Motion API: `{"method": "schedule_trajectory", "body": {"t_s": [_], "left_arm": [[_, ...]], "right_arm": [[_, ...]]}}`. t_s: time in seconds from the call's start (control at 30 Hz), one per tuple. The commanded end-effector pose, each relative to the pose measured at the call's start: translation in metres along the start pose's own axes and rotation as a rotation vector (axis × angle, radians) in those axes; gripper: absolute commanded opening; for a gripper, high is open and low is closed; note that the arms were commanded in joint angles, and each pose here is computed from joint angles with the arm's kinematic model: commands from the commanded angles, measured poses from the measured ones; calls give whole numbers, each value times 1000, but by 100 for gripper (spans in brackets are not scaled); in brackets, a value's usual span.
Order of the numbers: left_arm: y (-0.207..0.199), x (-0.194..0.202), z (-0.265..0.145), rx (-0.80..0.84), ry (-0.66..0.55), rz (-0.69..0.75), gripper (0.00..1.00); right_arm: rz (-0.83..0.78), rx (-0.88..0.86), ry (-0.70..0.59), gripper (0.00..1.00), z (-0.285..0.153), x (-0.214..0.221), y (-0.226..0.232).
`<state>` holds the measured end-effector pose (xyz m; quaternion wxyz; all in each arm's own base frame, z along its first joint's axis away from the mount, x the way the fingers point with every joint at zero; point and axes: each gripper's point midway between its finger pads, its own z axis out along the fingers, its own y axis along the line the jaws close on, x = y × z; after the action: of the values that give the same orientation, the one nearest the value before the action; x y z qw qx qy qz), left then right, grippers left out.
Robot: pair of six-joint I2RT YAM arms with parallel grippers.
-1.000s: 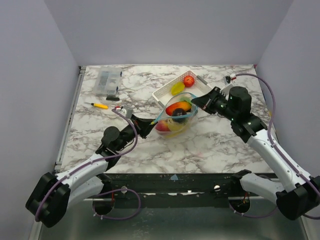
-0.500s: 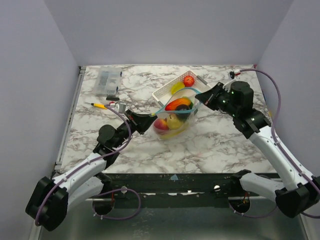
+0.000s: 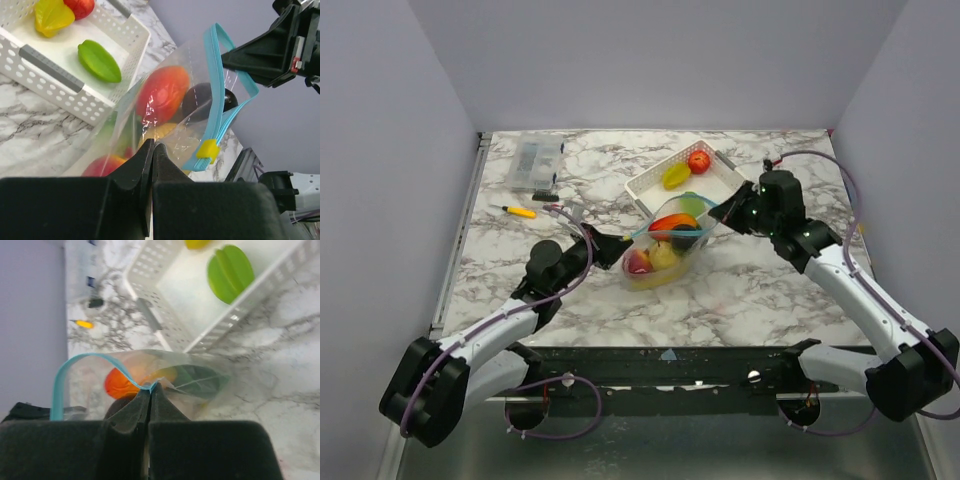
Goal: Place the food in the zip-top bag and seal the zipper
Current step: Adjust the zipper food storage bag at the center of the board.
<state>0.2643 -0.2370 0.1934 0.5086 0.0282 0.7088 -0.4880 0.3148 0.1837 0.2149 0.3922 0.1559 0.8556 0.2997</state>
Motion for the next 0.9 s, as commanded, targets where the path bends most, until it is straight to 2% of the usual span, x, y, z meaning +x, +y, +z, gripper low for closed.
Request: {"method": "schedule_trajectory", "body": {"t_s": [0.0, 0.17, 0.4, 0.5, 0.63, 0.77, 0.87], "left_arm": [[-53, -53, -10, 121, -109, 73, 0], [-52, -52, -12, 116, -102, 74, 0], [-11, -17, 2, 51, -50, 60, 0], [-19, -15, 3, 106, -34, 69, 0], [-37, -26, -7, 196, -107, 120, 0], [-49, -31, -14, 252, -141, 174, 0], [-51, -29, -12, 267, -123, 183, 13]], "right_arm": [[-60, -177, -130, 0, -53, -50, 71], [13, -195, -109, 0, -57, -39, 67], [12, -13, -123, 0, -7, -6, -4], [1, -37, -83, 0, -10, -8, 10], [7, -30, -101, 0, -23, -24, 23], [10, -24, -49, 0, -23, -21, 29], [34, -56, -19, 0, -23, -17, 37]]}}
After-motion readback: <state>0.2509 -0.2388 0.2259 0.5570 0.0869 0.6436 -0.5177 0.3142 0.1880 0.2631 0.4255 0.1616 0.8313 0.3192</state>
